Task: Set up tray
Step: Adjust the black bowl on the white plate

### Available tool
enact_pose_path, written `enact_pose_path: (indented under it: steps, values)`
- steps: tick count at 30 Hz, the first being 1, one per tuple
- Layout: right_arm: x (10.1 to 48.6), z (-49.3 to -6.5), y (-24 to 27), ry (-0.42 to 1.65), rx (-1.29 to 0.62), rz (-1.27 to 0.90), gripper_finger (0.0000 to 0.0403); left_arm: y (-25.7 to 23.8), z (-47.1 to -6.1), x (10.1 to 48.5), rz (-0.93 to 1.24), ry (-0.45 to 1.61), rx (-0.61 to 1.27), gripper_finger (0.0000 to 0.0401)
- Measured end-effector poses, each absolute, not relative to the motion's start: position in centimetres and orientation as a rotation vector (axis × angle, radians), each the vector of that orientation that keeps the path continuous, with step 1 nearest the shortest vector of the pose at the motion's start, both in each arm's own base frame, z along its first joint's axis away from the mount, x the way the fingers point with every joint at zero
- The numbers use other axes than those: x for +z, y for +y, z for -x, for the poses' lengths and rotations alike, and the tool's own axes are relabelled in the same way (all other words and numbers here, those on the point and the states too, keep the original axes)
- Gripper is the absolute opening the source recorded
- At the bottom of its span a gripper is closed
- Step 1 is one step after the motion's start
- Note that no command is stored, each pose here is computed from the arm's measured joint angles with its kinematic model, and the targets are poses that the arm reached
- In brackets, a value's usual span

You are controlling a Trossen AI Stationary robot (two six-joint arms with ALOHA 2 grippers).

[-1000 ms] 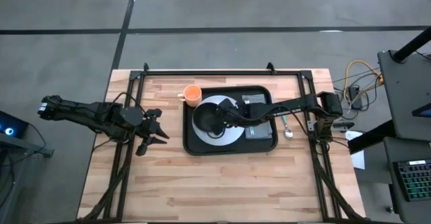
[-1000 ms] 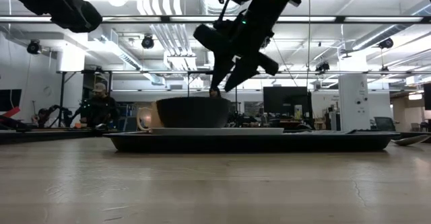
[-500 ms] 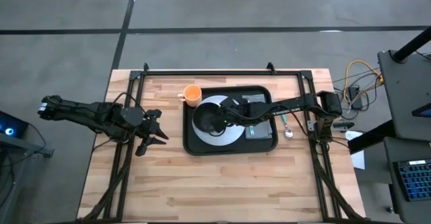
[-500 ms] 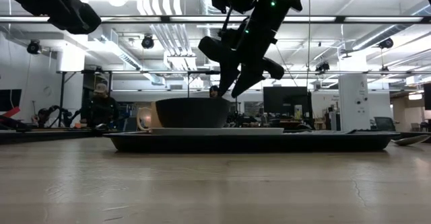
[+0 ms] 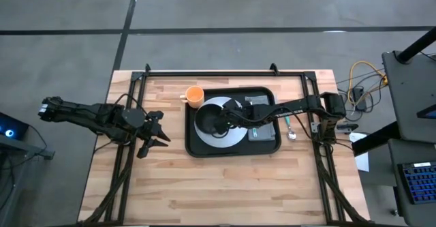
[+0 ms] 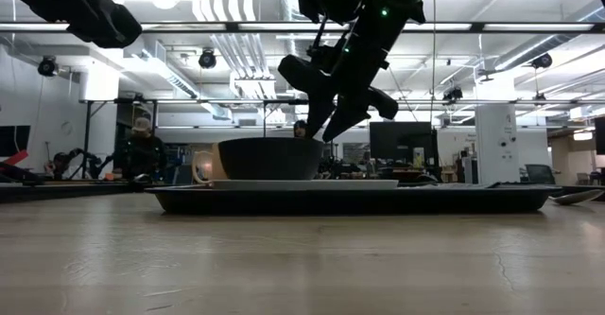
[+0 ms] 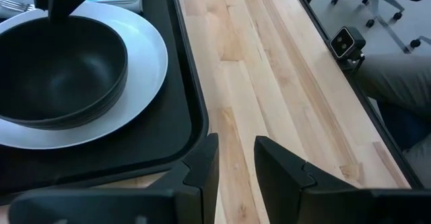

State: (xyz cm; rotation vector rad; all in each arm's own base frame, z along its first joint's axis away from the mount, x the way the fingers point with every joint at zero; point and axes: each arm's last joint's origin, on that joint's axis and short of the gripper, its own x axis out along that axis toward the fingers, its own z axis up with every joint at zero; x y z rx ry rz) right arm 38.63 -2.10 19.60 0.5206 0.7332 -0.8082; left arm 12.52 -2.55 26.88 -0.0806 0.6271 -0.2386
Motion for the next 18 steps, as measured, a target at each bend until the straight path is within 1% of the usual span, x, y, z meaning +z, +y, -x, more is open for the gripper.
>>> enact_pose_path:
  steps: [6, 12, 18]
  values:
    - [19.1, -38.7, -2.1, 0.718, -0.808, -0.532, 0.0133, -2.5, -12.5, 27.0, 0.081, 0.623, -0.239, 0.0076]
    - [16.7, -39.6, -2.1, 0.776, -0.808, -0.523, 0.0132, -2.5, -12.4, 27.1, 0.082, 0.623, -0.242, 0.0076]
    - [16.9, -40.1, -2.2, 0.774, -0.8, -0.512, 0.0129, -2.5, -12.0, 27.0, 0.09, 0.648, -0.238, 0.0076]
